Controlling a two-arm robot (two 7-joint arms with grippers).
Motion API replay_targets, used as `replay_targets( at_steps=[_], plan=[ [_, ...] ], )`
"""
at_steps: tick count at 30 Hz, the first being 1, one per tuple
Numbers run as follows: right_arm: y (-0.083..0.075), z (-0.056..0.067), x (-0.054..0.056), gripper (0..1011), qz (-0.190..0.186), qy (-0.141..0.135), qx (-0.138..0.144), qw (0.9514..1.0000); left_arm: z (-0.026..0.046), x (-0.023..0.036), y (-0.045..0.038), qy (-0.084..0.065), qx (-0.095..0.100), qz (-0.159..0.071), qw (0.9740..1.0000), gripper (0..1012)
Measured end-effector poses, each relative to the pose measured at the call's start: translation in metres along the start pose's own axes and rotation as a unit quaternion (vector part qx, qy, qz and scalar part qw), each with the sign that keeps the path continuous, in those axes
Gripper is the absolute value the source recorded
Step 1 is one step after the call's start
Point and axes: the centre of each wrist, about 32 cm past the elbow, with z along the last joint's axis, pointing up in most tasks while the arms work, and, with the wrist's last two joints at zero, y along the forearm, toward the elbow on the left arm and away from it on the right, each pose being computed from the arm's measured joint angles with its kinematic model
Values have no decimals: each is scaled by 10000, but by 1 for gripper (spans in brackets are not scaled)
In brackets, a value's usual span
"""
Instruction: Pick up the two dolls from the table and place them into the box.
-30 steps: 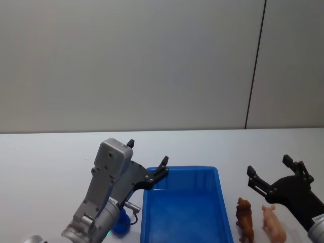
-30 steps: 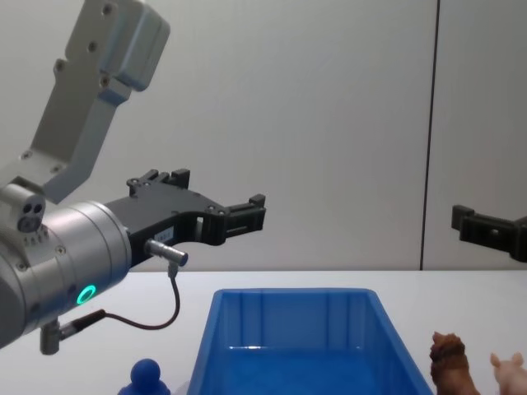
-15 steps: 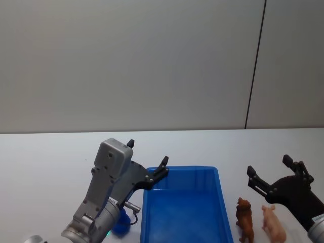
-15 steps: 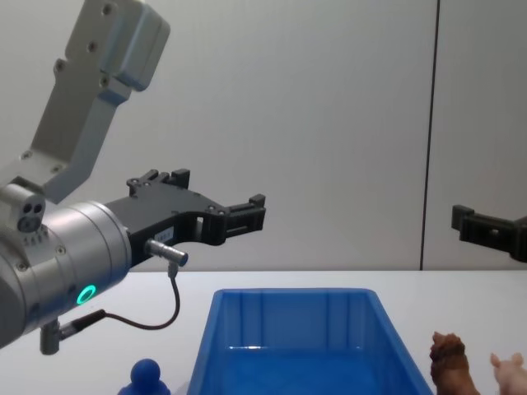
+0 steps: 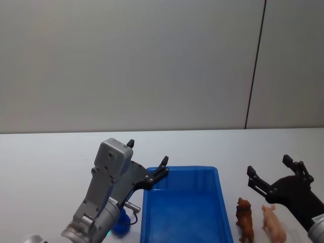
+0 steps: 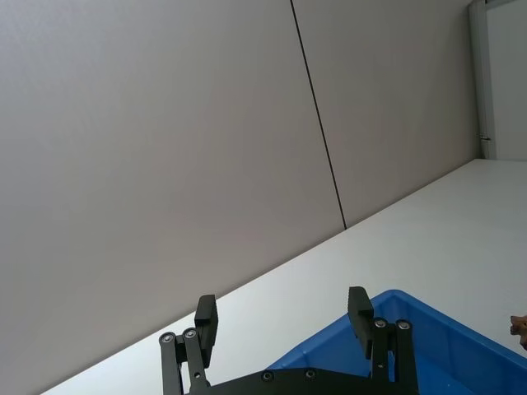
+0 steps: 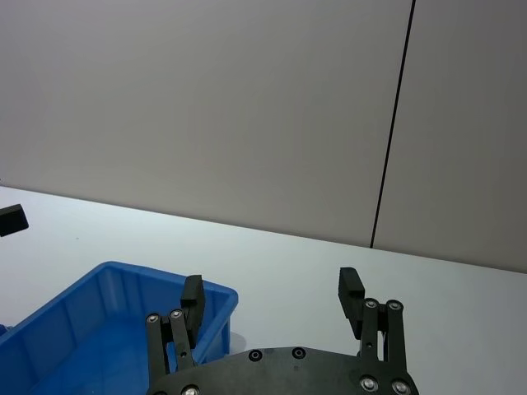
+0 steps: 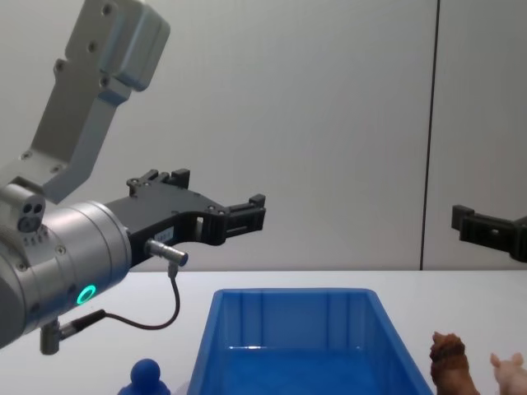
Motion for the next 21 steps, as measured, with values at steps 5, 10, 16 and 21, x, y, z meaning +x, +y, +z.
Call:
replay_targets(
  at_steps=[5, 10, 16, 21],
  plan=[
    [0, 0, 0, 1001, 0, 0, 1, 10000, 0, 0, 0, 0, 0, 0, 10000, 1001],
    [-5, -3, 16, 1001, -15, 14, -12, 10000, 0, 0, 0, 0, 0, 0, 10000, 1001],
    [-22, -16, 42, 1001, -80, 50, -74, 9999, 0, 0, 0, 0, 0, 0, 10000, 1001],
    [-52, -38, 61, 1001, -189, 77, -200, 9996, 0, 0, 0, 0, 0, 0, 10000, 1001]
  ],
)
